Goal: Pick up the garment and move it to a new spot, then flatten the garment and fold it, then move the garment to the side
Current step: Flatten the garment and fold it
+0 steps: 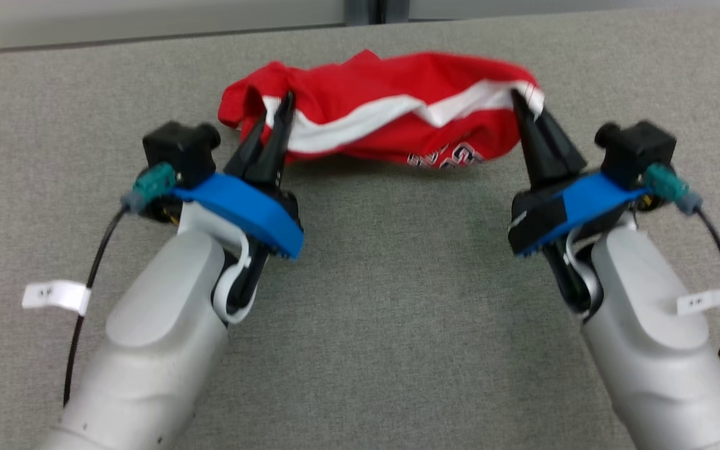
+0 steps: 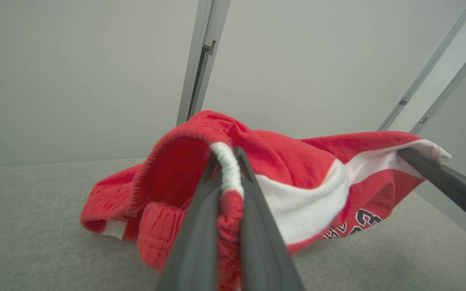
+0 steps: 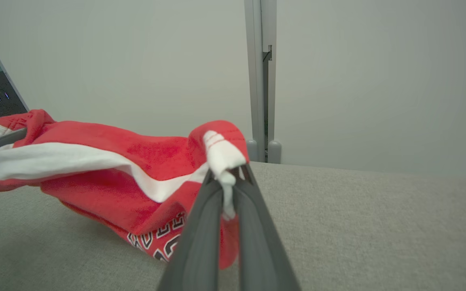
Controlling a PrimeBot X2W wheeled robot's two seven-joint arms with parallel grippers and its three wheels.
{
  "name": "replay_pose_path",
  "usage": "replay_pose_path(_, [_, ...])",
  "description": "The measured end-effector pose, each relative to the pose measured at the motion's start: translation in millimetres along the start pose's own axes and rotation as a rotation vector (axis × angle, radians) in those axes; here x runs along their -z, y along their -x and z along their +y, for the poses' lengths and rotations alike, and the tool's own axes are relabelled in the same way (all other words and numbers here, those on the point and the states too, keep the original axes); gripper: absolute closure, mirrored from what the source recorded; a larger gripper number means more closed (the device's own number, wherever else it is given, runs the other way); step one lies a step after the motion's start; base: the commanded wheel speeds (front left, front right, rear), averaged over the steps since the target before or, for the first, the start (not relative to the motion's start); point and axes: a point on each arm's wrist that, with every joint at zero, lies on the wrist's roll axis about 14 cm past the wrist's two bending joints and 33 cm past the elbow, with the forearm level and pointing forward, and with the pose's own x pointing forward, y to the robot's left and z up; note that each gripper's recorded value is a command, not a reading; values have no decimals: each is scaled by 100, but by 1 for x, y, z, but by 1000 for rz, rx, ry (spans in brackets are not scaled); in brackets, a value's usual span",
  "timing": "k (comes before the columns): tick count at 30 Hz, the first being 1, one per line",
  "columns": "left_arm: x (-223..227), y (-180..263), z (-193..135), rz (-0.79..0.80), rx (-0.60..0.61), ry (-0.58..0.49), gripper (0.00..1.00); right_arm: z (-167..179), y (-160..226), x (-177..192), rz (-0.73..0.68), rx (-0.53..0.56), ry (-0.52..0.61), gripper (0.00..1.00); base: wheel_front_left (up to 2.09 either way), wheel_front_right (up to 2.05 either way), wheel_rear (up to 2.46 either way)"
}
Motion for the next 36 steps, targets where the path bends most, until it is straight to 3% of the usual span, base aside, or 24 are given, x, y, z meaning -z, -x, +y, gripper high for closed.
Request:
replay_pose_path(9, [54, 101, -10, 75, -94, 39, 100, 33, 96, 55, 138, -15, -106, 100, 0, 0, 0])
replay_pose_path(15, [75, 143, -25, 114, -116, 41, 100, 45, 142, 73, 194, -10, -139, 100, 0, 0, 0])
replay_pose_path(22, [97, 182, -41, 148, -146, 83, 100, 48, 189, 95, 264, 29, -182, 100, 0, 0, 0])
replay_pose_path(28, [100, 189, -46, 152, -151, 79, 100, 47, 203, 99, 277, 58, -195, 100, 0, 0, 0])
replay_pose_path(29, [100, 190, -46, 150, -153, 77, 97, 48, 203, 100, 278, 60, -196, 100, 0, 0, 0])
replay_pose_path(30, [99, 190, -45, 149, -155, 69, 62, 48, 204, 100, 279, 62, -195, 100, 0, 0, 0])
replay_pose_path(31, [98, 190, -45, 145, -157, 59, 37, 47, 205, 102, 284, 65, -193, 78, 0, 0, 0])
replay_pose_path(32, [96, 190, -44, 139, -162, 53, 0, 46, 205, 101, 283, 71, -194, 0, 0, 0, 0])
replay_pose_path(36, [88, 191, -40, 118, -176, 27, 0, 42, 203, 95, 259, 86, -190, 0, 0, 0, 0])
